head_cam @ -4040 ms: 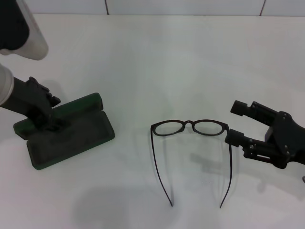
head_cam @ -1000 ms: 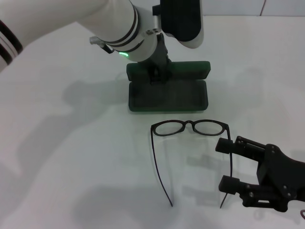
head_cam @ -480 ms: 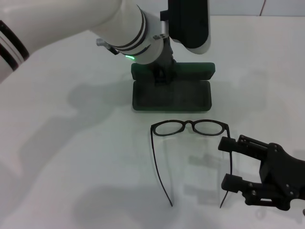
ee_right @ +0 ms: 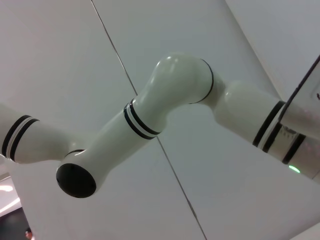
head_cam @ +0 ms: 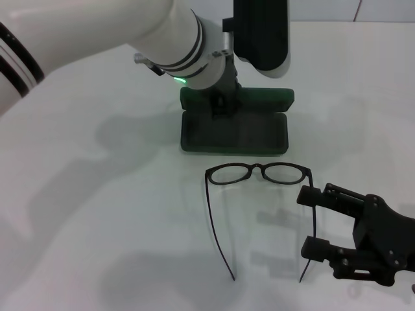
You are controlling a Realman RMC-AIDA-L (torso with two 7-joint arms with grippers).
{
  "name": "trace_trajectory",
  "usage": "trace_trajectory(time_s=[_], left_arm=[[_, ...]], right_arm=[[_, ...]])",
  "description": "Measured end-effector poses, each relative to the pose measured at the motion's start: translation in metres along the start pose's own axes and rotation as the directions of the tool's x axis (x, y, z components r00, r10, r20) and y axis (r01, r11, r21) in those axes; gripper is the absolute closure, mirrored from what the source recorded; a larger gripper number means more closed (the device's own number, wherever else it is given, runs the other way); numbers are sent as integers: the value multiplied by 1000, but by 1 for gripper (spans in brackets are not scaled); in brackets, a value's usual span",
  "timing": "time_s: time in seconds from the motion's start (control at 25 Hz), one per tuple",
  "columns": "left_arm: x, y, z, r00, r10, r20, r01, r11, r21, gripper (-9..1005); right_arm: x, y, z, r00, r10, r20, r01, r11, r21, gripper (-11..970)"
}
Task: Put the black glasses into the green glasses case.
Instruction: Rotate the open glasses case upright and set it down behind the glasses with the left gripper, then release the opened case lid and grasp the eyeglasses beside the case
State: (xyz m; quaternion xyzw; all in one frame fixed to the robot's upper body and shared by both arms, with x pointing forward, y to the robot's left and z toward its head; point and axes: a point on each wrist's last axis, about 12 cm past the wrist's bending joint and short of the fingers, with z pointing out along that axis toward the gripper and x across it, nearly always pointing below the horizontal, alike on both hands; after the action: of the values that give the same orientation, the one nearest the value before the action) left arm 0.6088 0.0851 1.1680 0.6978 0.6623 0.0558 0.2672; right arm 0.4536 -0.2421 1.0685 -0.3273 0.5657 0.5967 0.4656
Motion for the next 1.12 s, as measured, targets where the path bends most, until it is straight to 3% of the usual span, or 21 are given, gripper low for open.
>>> trace_trajectory(time_s=[0.48,0.6,0.68,0.88,1.0,1.12], left_arm=[[-6,-2,-3,1000,-3,2,3,1000,5,683],[-11,-1,-9,1000,6,11,-6,1000,2,594],[-20,1,-25,999,9,36,-9,1000,-17,535],[-25,9,-63,990,-83,110,102,979,-178,570],[-17,12,-92,947,-168,275,241,935,-260,591],[3,8,-122,829,-215,516,397,877,-272,611]], right_arm=[[3,1,-2,1000,6,-3,-6,1000,6,121],[4,2,-3,1000,9,-1,-9,1000,8,121],[4,3,-4,1000,10,-1,-10,1000,11,121],[3,3,-7,999,-37,-6,37,999,11,121],[-13,-2,-10,998,-66,-12,66,998,-2,121],[-43,-9,-8,991,-127,-43,126,991,-32,121]])
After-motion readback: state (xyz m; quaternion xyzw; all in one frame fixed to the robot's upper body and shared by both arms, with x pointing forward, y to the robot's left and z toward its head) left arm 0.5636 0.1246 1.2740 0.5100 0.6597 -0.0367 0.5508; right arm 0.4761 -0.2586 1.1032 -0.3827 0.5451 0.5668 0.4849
